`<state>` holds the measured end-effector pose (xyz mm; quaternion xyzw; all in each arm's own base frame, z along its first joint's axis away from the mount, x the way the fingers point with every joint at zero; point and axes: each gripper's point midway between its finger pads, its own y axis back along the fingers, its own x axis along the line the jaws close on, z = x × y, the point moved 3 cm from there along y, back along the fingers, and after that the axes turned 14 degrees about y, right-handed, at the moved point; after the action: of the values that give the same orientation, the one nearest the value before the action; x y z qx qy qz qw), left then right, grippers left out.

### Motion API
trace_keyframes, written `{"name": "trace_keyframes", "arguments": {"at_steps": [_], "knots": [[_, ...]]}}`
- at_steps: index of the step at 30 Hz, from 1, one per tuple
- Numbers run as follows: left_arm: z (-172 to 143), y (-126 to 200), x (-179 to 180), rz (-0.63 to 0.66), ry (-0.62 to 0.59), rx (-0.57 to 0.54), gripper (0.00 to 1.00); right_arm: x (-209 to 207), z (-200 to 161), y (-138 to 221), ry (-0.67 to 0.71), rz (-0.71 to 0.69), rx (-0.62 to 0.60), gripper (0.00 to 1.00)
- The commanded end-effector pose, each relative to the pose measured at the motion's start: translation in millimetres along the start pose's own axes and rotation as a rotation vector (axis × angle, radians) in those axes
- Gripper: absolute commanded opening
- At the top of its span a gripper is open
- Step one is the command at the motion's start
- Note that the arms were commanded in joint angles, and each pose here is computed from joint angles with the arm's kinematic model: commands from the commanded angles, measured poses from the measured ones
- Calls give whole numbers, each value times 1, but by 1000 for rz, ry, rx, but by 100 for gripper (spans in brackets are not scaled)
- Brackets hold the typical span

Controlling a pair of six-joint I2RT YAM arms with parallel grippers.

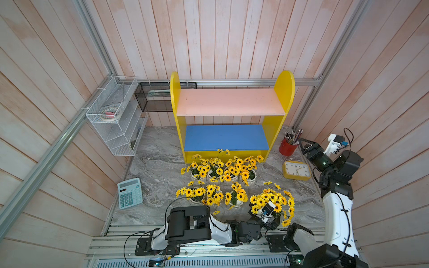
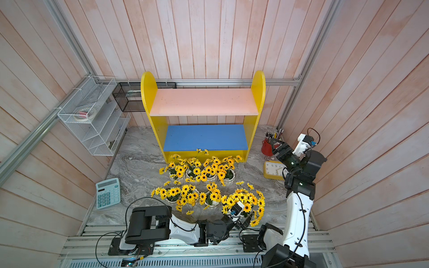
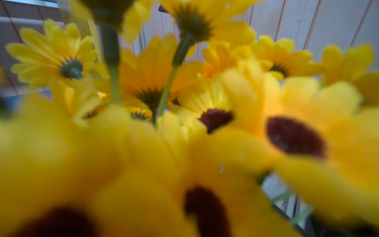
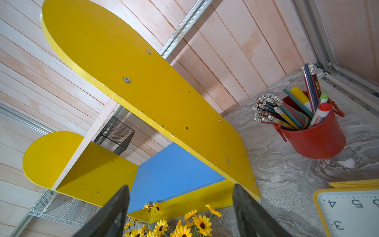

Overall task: Take the sunflower pots off the shelves
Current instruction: Place the sunflower pot at the center of the board.

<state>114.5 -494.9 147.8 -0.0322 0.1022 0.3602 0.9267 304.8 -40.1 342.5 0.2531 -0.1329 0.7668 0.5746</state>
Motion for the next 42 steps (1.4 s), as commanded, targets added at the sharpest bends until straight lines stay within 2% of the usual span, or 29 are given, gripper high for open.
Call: {"name": "trace_keyframes", "arguments": {"at_steps": [1,8,19,24,33,34,36,40,41,42], "knots": [[18,-7,-9,-2,85,-96,0,13,10,5,28,41,-33,79],[-10,-13,11,27,132,-96,0,19,9,6,21,77,-37,79],[-40,-29,28,61,99,-86,0,24,5,7,25,99,-35,78],[-47,-39,44,91,127,-39,0,26,4,8,22,110,-39,78],[-65,-44,68,112,88,16,0,28,1,10,22,118,-42,79],[-65,-43,68,111,89,16,4,28,1,10,24,119,-43,79],[-64,-42,62,77,85,33,24,28,0,10,24,118,-43,80],[-64,-39,51,62,58,51,90,28,1,11,24,119,-46,86],[-63,-36,48,59,33,49,100,28,1,11,22,119,-45,88],[-59,-34,44,51,18,44,100,28,0,11,23,119,-45,89]]}}
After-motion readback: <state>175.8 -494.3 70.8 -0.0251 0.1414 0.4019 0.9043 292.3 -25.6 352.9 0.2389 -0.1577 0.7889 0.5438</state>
